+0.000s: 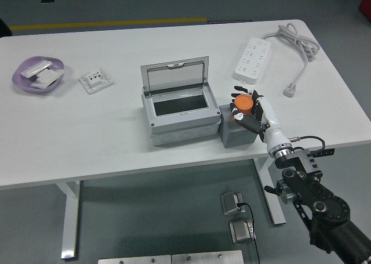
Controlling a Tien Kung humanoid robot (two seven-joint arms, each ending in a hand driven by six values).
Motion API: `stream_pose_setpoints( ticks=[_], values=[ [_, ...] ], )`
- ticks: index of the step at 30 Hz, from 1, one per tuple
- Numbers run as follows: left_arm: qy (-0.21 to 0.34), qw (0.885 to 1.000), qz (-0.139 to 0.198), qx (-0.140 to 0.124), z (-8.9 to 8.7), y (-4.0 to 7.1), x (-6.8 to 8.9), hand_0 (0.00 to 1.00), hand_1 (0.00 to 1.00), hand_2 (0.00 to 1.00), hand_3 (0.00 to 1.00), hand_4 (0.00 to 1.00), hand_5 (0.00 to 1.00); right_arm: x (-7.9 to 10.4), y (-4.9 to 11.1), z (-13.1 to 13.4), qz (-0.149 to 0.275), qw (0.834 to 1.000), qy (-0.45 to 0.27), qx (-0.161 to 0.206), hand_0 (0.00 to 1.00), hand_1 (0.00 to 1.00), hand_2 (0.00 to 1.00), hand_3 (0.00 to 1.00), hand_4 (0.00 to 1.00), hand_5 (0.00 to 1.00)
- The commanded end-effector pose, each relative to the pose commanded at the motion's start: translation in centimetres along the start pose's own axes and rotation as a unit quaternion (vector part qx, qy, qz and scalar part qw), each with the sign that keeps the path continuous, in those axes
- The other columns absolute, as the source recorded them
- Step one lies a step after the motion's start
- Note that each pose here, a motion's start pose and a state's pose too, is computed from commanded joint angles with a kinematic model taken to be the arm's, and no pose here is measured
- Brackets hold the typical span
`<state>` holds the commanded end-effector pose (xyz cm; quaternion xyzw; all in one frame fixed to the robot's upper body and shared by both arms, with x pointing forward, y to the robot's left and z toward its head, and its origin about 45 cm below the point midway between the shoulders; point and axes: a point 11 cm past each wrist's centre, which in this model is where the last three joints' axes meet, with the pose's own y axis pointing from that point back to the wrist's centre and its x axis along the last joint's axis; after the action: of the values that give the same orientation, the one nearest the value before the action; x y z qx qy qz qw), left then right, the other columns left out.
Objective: Pick up the cylinder from the cube,place it in the box,flap close box
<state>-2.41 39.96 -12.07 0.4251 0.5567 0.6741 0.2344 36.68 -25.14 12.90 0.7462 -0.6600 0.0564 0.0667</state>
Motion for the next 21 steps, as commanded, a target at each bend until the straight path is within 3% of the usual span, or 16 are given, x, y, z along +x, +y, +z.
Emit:
stream_pose_setpoints(
  ticks=[5,6,13,17,21],
  values=[
    [0.000,1.000,-0.001,0.000,0.0,0.0,0.0,0.653,0.647,0.571,0.666,0.679,0.148,0.1,-0.1,-0.2,0.002,1.000,-0.001,0.002,0.660,0.541,0.626,0.703,0.065,0.002],
    [0.000,1.000,-0.001,0.000,0.0,0.0,0.0,0.653,0.646,0.571,0.666,0.679,0.147,0.1,-0.2,-0.2,0.002,1.000,-0.001,0.003,0.656,0.513,0.597,0.680,0.002,0.002],
    [-0.001,1.000,-0.001,-0.001,0.0,0.0,-0.1,0.653,0.647,0.571,0.665,0.678,0.148,0.4,-0.7,-0.9,0.006,1.000,0.002,0.013,0.628,0.487,0.576,0.660,0.002,0.002],
    [-0.001,1.000,-0.001,-0.001,0.0,0.0,0.0,0.653,0.647,0.571,0.665,0.678,0.148,0.4,-1.5,-1.8,0.003,1.000,0.018,0.023,0.628,0.487,0.576,0.660,0.002,0.002],
    [0.000,1.000,0.000,-0.001,0.1,0.0,0.1,0.653,0.647,0.571,0.666,0.678,0.147,-0.9,-3.2,-4.3,-0.022,0.996,0.073,0.048,0.612,0.482,0.570,0.651,0.002,0.002]
  ],
)
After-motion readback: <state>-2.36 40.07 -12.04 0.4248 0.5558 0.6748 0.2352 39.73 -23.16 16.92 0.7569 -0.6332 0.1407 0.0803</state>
